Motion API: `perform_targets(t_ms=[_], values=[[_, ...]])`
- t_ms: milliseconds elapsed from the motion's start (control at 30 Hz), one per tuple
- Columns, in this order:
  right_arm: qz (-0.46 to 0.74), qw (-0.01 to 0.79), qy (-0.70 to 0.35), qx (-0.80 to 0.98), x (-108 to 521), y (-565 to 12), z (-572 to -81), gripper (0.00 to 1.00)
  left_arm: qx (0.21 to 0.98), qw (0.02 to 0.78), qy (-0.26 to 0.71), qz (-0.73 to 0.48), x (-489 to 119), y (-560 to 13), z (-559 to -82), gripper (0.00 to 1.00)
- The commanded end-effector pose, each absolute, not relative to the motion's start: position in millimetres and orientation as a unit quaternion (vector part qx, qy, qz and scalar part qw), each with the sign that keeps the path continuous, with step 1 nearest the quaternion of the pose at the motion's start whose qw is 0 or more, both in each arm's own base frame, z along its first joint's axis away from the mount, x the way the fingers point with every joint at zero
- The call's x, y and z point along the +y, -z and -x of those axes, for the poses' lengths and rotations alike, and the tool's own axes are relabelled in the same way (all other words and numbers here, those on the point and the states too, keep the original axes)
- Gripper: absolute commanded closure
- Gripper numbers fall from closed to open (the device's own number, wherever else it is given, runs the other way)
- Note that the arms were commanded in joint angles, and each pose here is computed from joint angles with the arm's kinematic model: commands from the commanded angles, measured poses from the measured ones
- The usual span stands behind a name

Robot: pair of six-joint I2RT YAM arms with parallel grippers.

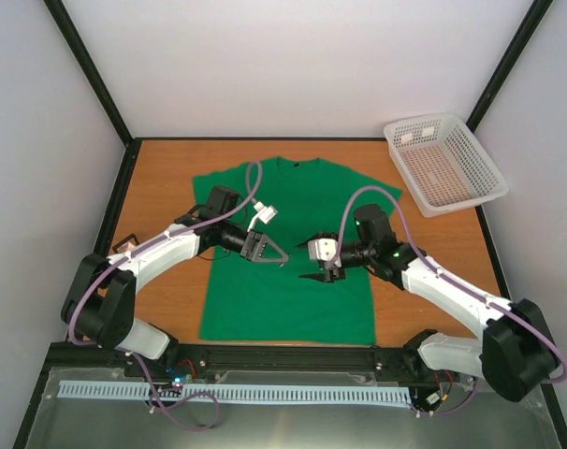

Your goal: Pin the brooch onto the clothing

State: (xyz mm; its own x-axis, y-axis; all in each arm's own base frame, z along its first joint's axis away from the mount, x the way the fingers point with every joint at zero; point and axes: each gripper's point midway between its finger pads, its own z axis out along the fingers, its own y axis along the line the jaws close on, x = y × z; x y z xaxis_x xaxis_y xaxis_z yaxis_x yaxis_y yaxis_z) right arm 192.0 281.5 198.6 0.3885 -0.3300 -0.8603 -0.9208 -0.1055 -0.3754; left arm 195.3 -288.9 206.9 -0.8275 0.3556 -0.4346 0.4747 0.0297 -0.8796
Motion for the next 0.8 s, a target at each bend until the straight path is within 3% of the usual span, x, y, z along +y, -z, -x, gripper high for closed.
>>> perform_targets(t_ms=[0,100,367,567,767], values=[[0.701,0.484,-0.305,0.427,291.8,-198.6,-191.6,0.35,0.695,0.043,0.640,-0.325,-299.2,-216.6,-186.1,0.69],[0.704,0.483,-0.303,0.423,294.8,-199.5,-192.1,0.52,0.692,0.038,0.639,-0.334,-303.1,-215.7,-180.3,0.69],[0.701,0.493,-0.307,0.414,295.9,-208.4,-191.0,0.54,0.692,0.029,0.639,-0.335,-304.0,-210.9,-177.4,0.68],[0.706,0.488,-0.318,0.403,300.5,-215.7,-191.2,0.69,0.692,0.029,0.638,-0.336,-303.4,-211.4,-176.0,0.66],[0.711,0.484,-0.329,0.389,304.8,-217.2,-187.0,0.78,0.689,0.033,0.640,-0.340,-303.4,-214.1,-175.5,0.65]])
